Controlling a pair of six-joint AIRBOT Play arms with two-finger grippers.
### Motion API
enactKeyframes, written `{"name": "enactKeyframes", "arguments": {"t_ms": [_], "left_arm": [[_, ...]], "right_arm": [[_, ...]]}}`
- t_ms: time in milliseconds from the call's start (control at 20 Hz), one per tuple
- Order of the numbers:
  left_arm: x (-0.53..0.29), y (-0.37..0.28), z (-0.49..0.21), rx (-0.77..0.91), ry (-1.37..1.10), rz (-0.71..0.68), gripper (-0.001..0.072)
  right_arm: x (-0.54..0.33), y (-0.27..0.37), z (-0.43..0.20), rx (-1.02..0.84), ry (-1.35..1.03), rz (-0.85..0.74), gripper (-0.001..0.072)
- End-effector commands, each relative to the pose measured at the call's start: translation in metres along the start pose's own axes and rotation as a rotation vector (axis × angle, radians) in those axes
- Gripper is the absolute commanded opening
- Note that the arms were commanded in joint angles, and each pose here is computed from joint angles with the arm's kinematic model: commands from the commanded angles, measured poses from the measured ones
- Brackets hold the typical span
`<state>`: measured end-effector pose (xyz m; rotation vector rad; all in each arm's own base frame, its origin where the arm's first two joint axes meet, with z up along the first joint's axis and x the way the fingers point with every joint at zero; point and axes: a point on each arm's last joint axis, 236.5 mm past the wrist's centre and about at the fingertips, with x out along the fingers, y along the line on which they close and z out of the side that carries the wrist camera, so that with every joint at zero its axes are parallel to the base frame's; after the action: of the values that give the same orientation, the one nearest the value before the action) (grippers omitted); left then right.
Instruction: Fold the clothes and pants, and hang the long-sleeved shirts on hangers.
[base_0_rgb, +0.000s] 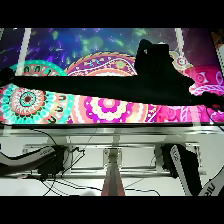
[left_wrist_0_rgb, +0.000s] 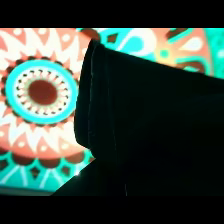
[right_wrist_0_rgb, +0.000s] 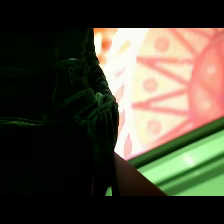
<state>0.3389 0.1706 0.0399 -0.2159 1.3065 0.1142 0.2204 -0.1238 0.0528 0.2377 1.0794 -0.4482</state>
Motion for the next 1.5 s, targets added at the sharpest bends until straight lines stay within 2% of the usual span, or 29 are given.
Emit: {"name": "enactKeyframes", "arguments": {"t_ms": [0, 300, 550, 700, 750, 800, 850, 1000, 1100, 1250, 1350, 1450], "left_arm": [[0.016, 0.029, -0.066, 0.004, 0.235, 0.121, 0.0029], [0.058, 0.029, -0.096, 0.001, 0.349, 0.089, 0.0029], [0.047, 0.068, -0.142, 0.041, 0.597, 0.23, 0.0029], [0.06, 0.066, -0.147, 0.041, 0.632, 0.204, 0.0041], [0.066, 0.062, -0.148, 0.036, 0.639, 0.182, 0.0206], [0.07, 0.06, -0.149, 0.032, 0.648, 0.167, 0.0609], [0.073, 0.06, -0.15, 0.021, 0.656, 0.169, 0.0703], [0.077, 0.056, -0.146, 0.042, 0.657, 0.168, 0.0693], [0.078, 0.043, -0.131, 0.092, 0.623, 0.136, 0.0578], [0.078, -0.008, -0.084, 0.125, 0.484, 0.017, 0.0579], [0.073, -0.051, -0.052, 0.182, 0.393, -0.059, 0.0579], [0.065, -0.085, -0.027, 0.264, 0.322, -0.077, 0.058]], "right_arm": [[0.008, -0.001, -0.049, -0.037, 0.121, -0.007, 0.0024], [0.023, -0.003, -0.072, -0.121, 0.207, -0.003, 0.0025], [0.023, -0.018, -0.103, -0.226, 0.374, -0.042, 0.0024], [0.026, -0.019, -0.103, -0.24, 0.389, -0.041, 0.0031], [0.027, -0.018, -0.103, -0.239, 0.39, -0.037, 0.0209], [0.027, -0.017, -0.103, -0.238, 0.39, -0.034, 0.0526], [0.027, -0.017, -0.103, -0.238, 0.39, -0.034, 0.071], [0.03, -0.015, -0.094, -0.238, 0.345, -0.031, 0.069], [0.036, -0.003, -0.073, -0.22, 0.25, 0.01, 0.0688], [0.039, 0.037, -0.027, -0.174, 0.052, 0.145, 0.0687], [0.04, 0.078, -0.005, -0.223, -0.032, 0.26, 0.0686], [0.048, 0.123, 0.002, -0.325, -0.034, 0.338, 0.0685]]}}
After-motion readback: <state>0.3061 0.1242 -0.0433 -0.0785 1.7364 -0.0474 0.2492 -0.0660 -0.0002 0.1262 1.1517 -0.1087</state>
